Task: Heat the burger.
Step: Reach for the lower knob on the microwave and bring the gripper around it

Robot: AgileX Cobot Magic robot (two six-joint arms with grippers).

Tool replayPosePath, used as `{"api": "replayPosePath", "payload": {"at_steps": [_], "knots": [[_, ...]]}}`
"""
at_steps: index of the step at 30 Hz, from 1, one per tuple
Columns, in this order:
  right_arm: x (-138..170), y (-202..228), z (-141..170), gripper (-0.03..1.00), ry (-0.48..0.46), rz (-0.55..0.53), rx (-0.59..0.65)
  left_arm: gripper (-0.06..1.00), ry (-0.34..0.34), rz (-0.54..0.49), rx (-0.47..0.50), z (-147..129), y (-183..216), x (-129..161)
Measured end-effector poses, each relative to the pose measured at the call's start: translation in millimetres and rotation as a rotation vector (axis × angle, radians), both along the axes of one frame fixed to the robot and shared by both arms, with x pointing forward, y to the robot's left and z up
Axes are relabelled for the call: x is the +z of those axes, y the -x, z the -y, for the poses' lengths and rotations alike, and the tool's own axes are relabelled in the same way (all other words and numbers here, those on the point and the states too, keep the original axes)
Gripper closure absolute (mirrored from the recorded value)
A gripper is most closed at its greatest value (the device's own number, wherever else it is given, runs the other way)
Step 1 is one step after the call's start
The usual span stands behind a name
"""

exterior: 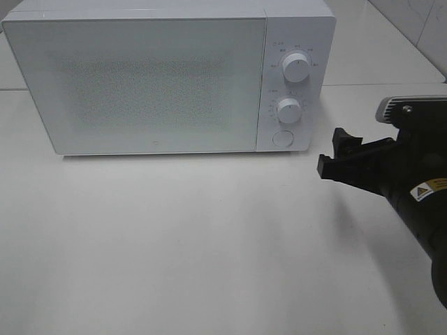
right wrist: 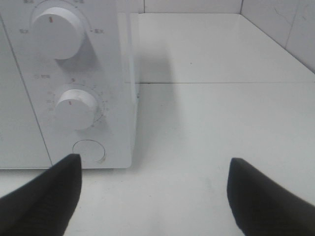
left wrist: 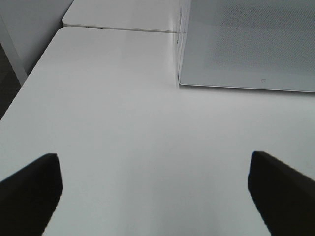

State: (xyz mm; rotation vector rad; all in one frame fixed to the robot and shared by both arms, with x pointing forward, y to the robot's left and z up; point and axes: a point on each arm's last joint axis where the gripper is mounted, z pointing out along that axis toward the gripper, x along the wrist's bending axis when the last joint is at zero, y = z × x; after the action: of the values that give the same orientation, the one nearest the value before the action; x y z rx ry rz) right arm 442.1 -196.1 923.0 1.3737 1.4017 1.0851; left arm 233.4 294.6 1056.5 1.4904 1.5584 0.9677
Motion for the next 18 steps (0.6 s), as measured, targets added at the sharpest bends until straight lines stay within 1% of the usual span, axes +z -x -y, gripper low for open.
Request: {"api": "replayPosePath", "payload": {"at_steps": [6,18], "knots": [[-5,-10,-15,0.21,0.022,-0.002,0.024,-0.03,0.000,0.000,0.000,0,0,0],[-10,-21,-25,0.21,0.031,-0.001,0.028,-0.03,0.000,0.000,0.000,0,0,0]]}}
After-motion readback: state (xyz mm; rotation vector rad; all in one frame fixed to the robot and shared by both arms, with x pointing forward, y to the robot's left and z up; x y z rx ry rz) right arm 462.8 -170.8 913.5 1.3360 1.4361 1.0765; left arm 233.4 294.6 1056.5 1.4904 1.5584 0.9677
